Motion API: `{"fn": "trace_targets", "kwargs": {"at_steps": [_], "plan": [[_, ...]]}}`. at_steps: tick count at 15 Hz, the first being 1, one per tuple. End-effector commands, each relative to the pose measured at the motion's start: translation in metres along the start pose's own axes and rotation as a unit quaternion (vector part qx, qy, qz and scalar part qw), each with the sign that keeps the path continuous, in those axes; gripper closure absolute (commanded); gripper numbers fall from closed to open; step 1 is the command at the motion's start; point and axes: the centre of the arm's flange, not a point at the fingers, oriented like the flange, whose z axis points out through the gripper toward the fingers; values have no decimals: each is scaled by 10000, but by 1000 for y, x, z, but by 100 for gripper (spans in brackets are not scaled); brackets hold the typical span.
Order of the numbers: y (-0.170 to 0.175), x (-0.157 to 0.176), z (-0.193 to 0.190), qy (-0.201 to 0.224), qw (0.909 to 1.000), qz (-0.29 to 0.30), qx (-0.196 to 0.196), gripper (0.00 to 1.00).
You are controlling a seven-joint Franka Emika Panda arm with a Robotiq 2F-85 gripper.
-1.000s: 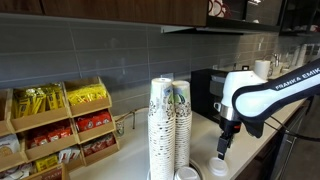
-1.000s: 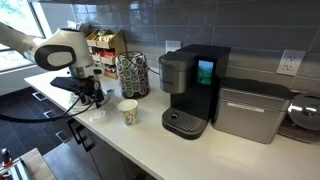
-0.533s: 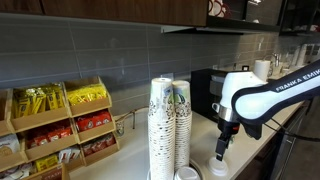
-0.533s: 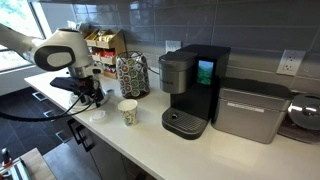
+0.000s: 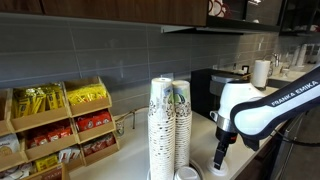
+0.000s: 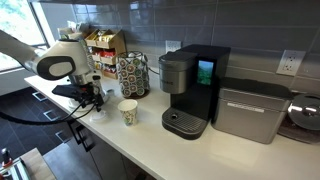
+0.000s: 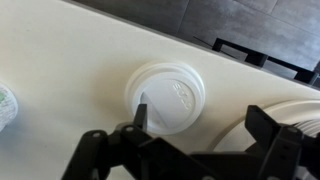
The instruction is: Remove the top coffee cup on the right stacked cups, then put a lid on it
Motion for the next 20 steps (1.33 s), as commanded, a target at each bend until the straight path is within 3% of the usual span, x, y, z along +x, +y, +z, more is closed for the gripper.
{"fn": "trace_targets", "kwargs": {"at_steps": [1, 20], "plan": [[-1, -1, 20, 51, 9999, -96, -31, 0], [8, -2, 39, 66, 9988, -217, -435, 0]]}}
